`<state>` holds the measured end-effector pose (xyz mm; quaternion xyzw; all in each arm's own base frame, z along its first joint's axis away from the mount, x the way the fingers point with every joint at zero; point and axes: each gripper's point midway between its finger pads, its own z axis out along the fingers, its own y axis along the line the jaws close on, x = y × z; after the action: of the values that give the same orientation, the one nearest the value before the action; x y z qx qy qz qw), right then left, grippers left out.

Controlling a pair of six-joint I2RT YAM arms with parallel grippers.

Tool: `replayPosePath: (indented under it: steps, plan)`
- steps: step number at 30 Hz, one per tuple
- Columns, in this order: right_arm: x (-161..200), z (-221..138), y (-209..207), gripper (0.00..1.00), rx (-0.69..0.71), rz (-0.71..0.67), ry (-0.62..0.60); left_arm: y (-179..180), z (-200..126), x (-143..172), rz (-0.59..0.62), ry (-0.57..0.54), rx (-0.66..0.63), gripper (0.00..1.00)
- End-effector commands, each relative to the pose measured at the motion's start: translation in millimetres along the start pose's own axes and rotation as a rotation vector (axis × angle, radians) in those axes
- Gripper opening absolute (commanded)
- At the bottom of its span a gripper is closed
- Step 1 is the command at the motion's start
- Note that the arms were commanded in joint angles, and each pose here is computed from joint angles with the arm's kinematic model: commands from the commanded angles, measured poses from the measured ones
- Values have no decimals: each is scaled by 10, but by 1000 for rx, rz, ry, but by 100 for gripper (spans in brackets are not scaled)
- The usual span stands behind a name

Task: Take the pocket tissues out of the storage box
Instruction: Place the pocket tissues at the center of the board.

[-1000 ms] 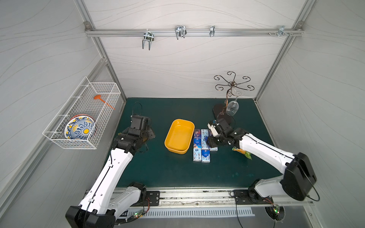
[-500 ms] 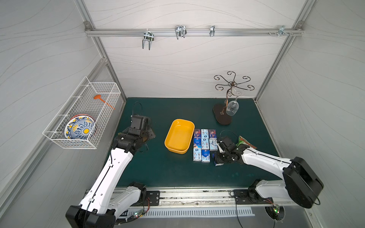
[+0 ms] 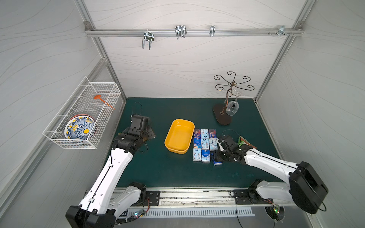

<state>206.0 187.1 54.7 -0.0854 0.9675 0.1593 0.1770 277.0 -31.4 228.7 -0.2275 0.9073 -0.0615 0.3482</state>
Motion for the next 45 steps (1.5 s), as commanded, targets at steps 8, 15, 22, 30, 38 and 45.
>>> replayPosePath:
  steps: [8,15,22,30,38,45]
  plan:
    - [92,32,-167,56,-34,36,40,-132,-194,-214,-22,-72,60,46]
    - [221,213,-187,51,-45,49,93,-121,-227,-221,-24,-76,59,46]
    - [233,227,-260,43,-18,106,83,-114,-277,-243,-24,-86,59,46]
    - [207,244,-355,38,11,236,17,-134,-278,-235,-24,-81,68,46]
    - [147,303,-338,38,-7,313,-17,-126,-257,-217,-16,-76,61,46]
    - [143,343,-327,38,-13,319,-13,-124,-261,-220,-17,-78,61,46]
